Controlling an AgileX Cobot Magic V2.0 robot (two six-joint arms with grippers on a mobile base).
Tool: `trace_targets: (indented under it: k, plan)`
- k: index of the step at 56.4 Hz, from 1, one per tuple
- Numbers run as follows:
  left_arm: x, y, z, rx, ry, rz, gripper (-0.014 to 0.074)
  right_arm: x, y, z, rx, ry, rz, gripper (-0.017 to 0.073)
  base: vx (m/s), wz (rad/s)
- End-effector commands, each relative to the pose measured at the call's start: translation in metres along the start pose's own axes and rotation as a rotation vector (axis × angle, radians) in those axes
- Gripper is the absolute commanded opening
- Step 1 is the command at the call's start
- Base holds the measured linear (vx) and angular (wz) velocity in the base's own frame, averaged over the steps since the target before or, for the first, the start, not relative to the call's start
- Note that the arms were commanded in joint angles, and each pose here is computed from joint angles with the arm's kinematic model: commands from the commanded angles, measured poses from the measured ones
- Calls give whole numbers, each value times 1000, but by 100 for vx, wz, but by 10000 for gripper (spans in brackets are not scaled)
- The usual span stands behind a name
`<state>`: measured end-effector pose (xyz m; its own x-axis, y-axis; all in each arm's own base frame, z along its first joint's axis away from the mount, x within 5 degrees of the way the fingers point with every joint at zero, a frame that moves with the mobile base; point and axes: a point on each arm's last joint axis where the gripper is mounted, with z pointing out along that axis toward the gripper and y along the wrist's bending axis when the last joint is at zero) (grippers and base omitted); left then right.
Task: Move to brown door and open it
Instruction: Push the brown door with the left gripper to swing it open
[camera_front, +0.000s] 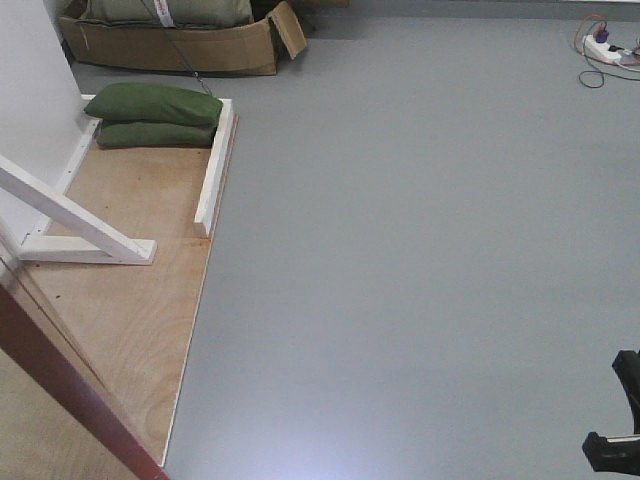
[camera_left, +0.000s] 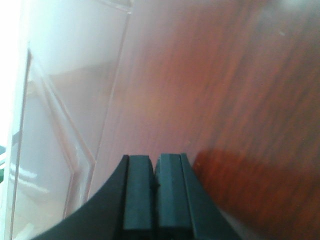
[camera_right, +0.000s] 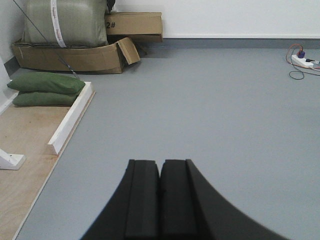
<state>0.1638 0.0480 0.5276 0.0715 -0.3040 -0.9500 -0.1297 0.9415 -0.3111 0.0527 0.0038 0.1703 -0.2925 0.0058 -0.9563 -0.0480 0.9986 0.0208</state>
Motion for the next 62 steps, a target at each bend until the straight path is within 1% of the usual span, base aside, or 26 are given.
trace_targets:
  k: [1, 10, 18, 24, 27, 30, 31, 32, 33, 37, 40, 48, 62]
  plan:
    - [-7, -20, -8, 118, -32, -55, -6, -6, -1, 0, 6, -76, -9, 0, 0, 0]
    - [-3, -31, -6, 184, -6, -59, -6, -6, -1, 0, 6, -76, -9, 0, 0, 0]
    - [0, -35, 1, 211, 4, -60, -6, -6, -1, 0, 6, -76, -9, 0, 0, 0]
    - [2, -34, 15, 192, -18, -13, -6, -6, -1, 0, 6, -76, -9, 0, 0, 0]
    - [4, -32, 26, 163, -39, 33, -6, -6, -1, 0, 6, -76, -9, 0, 0, 0]
    - [6, -30, 35, 145, -51, 68, -6, -6, -1, 0, 6, -76, -9, 0, 0, 0]
    - [6, -30, 39, 135, -63, 88, -6, -6, -1, 0, 6, -76, -9, 0, 0, 0]
    - [7, -29, 42, 133, -61, 93, -6, -6, -1, 0, 6, -76, -9, 0, 0, 0]
    - [8, -29, 46, 126, -71, 110, -6, -6, -1, 0, 6, -76, -9, 0, 0, 0]
    - [12, -30, 59, 120, -83, 145, -6, -6, -1, 0, 6, -76, -9, 0, 0, 0]
    - [17, -34, 69, 133, -90, 161, -6, -6, -1, 0, 6, -76, -9, 0, 0, 0]
    - [23, -50, 74, 198, -98, 148, -6, -6, -1, 0, 6, -76, -9, 0, 0, 0]
    - [34, -80, 71, 320, -64, 134, -6, -6, -1, 0, 6, -76, -9, 0, 0, 0]
